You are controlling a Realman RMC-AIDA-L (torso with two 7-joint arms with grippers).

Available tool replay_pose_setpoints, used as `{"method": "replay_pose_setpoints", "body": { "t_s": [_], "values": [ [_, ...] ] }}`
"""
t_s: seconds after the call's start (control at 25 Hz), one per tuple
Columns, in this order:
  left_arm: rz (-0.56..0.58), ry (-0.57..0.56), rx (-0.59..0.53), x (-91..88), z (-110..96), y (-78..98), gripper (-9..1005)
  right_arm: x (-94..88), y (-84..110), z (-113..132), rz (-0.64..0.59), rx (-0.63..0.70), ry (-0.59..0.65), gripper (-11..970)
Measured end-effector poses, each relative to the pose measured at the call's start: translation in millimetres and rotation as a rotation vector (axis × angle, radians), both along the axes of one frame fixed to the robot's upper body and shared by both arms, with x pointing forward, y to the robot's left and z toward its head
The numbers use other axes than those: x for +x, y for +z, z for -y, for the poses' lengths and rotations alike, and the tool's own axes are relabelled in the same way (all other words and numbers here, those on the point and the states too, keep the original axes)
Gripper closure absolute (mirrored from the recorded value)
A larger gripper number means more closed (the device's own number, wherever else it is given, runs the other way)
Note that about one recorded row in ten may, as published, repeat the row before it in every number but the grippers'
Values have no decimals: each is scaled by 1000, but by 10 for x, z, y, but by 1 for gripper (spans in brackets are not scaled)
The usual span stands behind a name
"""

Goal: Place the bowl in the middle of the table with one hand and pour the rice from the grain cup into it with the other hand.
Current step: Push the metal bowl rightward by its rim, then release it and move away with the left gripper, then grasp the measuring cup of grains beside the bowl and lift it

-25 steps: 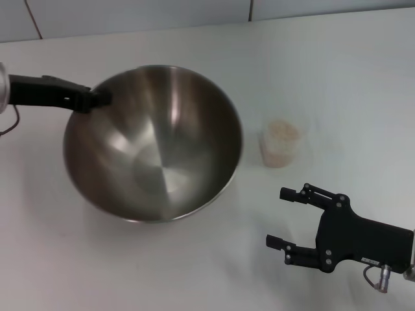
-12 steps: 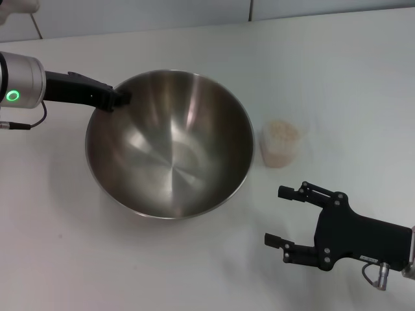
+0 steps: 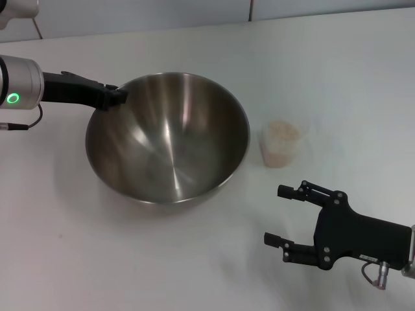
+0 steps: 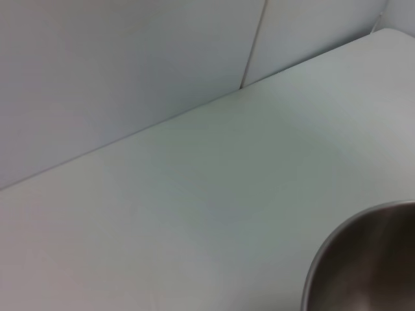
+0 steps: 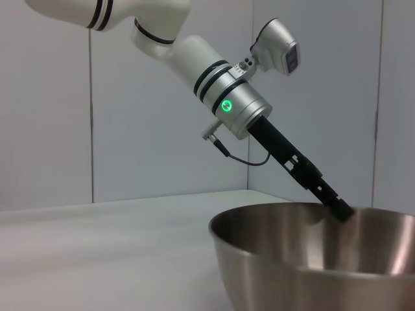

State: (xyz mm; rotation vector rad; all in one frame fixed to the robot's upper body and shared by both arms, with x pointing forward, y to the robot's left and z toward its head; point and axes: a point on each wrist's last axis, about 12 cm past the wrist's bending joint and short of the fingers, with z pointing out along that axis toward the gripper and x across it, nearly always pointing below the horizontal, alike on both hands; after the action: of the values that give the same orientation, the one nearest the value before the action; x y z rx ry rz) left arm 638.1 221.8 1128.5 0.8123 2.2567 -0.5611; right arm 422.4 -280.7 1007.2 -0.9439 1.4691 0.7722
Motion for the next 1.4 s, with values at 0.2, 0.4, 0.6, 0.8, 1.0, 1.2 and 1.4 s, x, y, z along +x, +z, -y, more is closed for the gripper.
{"method": "replay_pose_setpoints", "body": {
  "t_s": [0.2,0.4,0.6,0.8,1.0,1.2,1.4],
  "values": [
    [45,-124,24,-83,-32,104,843,-5,-8,5,-3,-3,-6,160],
    [148,-244,41,-338,-206,215,545,-2,-8,23,0,9,-43,161],
    [259,-326,-5,-762,-479,236,382,-19,-16,68,0,26,-111,160],
    [297,-342,-46,-1123,-726,141,266,-49,-30,181,3,59,-256,159],
    [302,-335,-75,-1360,-901,22,185,-31,-107,342,-20,56,-475,158],
    [299,-322,-95,-1473,-981,-60,162,81,-198,351,-70,25,-572,158],
    [313,-327,-111,-1539,-1011,-100,162,217,-213,319,-86,22,-614,159]
  ]
}}
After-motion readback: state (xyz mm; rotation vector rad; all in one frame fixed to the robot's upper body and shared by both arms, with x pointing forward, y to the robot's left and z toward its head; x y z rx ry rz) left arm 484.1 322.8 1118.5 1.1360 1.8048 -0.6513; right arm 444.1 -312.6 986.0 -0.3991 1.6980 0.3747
